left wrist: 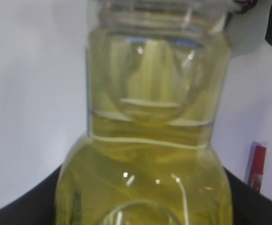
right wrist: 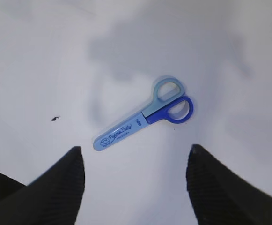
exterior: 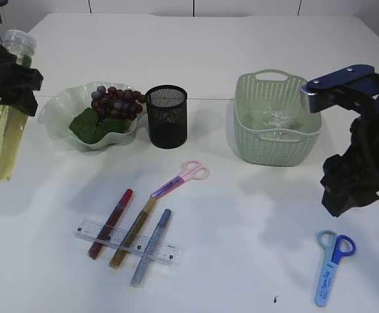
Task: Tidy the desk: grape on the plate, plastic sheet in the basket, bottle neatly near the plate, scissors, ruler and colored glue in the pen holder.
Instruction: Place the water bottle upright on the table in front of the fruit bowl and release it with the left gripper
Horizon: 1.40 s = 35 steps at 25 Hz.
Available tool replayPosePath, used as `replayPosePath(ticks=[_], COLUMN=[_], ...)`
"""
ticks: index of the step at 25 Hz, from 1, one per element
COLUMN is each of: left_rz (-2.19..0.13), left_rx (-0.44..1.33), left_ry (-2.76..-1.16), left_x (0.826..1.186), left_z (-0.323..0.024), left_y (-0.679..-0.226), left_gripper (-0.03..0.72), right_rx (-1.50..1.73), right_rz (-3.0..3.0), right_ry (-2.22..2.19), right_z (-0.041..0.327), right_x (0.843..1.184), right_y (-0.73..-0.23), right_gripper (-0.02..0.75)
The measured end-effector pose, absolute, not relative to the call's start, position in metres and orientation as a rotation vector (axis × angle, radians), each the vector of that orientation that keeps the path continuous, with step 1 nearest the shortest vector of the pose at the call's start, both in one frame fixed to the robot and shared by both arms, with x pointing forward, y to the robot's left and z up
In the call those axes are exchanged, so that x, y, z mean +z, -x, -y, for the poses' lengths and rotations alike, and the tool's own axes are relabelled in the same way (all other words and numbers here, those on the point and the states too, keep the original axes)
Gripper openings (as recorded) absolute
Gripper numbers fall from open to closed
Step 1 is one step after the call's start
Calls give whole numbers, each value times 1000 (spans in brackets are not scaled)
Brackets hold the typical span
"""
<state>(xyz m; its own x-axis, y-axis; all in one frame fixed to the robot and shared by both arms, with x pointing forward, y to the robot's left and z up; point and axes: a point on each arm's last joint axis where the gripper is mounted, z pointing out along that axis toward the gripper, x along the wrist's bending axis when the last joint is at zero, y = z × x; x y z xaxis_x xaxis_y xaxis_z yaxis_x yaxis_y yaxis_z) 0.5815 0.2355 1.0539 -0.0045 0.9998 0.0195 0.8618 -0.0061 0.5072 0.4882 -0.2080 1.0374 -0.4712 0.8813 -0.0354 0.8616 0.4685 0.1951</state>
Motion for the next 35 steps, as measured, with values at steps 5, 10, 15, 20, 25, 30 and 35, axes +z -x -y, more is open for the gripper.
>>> replayPosePath(ticks=[5,10,15,20,25,30,35], left_rz=[-1870,-1668,-1494,-1334,-1224,-1189,-1189], left_rx=[604,681,721,742,836,917,977], left_ry=[-1840,-1681,-1587,-1482,-1374,-1291,-1209], left_x=[1041,1052,1045,1025,1012,995,973], left_z=[-239,-239,-237,-238,-244,-248,-252], left_y=[-567,-542,-525,-515,-507,-508,-513], left_gripper=[464,464,464,464,464,464,464], right_rx=[232,222,215,187,179,172,160], right_rz=[-2572,-2564,-2562,-2553,-2551,-2549,-2543], right_ry=[-1533,-1516,-1508,-1484,-1476,-1470,-1455], right_z=[208,209,210,212,213,213,214], right_x=[1038,1038,1038,1038,1038,1038,1038], right_y=[-489,-490,-490,-491,-491,-491,-492], right_gripper=[535,535,535,535,535,535,535])
